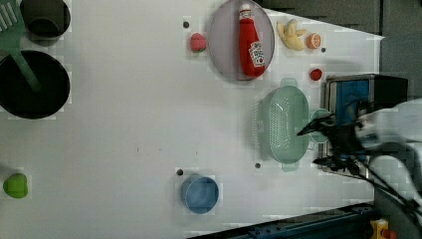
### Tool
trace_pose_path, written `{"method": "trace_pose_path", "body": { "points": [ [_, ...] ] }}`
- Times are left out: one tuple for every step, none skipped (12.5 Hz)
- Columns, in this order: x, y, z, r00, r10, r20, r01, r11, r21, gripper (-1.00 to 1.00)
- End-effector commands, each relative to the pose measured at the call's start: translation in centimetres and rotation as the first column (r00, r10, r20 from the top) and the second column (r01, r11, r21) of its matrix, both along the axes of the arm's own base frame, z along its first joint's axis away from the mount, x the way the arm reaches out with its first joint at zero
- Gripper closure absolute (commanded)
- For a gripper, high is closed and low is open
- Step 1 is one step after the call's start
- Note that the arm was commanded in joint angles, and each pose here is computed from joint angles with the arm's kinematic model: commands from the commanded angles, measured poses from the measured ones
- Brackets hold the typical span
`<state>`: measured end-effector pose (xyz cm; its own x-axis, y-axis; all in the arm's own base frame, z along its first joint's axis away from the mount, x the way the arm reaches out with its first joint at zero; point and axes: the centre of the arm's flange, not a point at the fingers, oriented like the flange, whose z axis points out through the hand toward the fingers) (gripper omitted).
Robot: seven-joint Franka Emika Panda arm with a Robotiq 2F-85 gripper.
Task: Drag strainer right to left.
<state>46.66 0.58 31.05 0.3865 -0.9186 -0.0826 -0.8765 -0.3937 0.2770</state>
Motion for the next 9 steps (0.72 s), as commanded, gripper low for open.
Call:
{"method": "trace_pose_path", "body": {
  "points": [
    [2.3,-1.4,0.2,0.972,-0.178,0.154,0.183,0.983,-0.018,-1.00],
    [2.7,-1.3,-1.9,0.963,-0.214,0.164,0.220,0.975,-0.020,-1.00],
    [3.0,-1.2,-3.9,0.951,-0.252,0.178,0.259,0.966,-0.020,-1.00],
    [3.2,-1.0,-5.7,0.939,-0.284,0.193,0.292,0.956,-0.018,-1.00],
    [3.2,-0.8,-7.5,0.930,-0.305,0.207,0.314,0.949,-0.014,-1.00],
    [3.1,-0.6,-9.2,0.924,-0.315,0.218,0.324,0.946,-0.010,-1.00],
    [2.9,-0.3,-10.6,0.922,-0.313,0.226,0.322,0.947,-0.005,-1.00],
    [2.6,-0.2,-12.1,0.923,-0.310,0.227,0.319,0.948,-0.002,-1.00],
    [2.2,-0.1,-13.4,0.924,-0.310,0.225,0.318,0.948,-0.001,-1.00]
  ]
}}
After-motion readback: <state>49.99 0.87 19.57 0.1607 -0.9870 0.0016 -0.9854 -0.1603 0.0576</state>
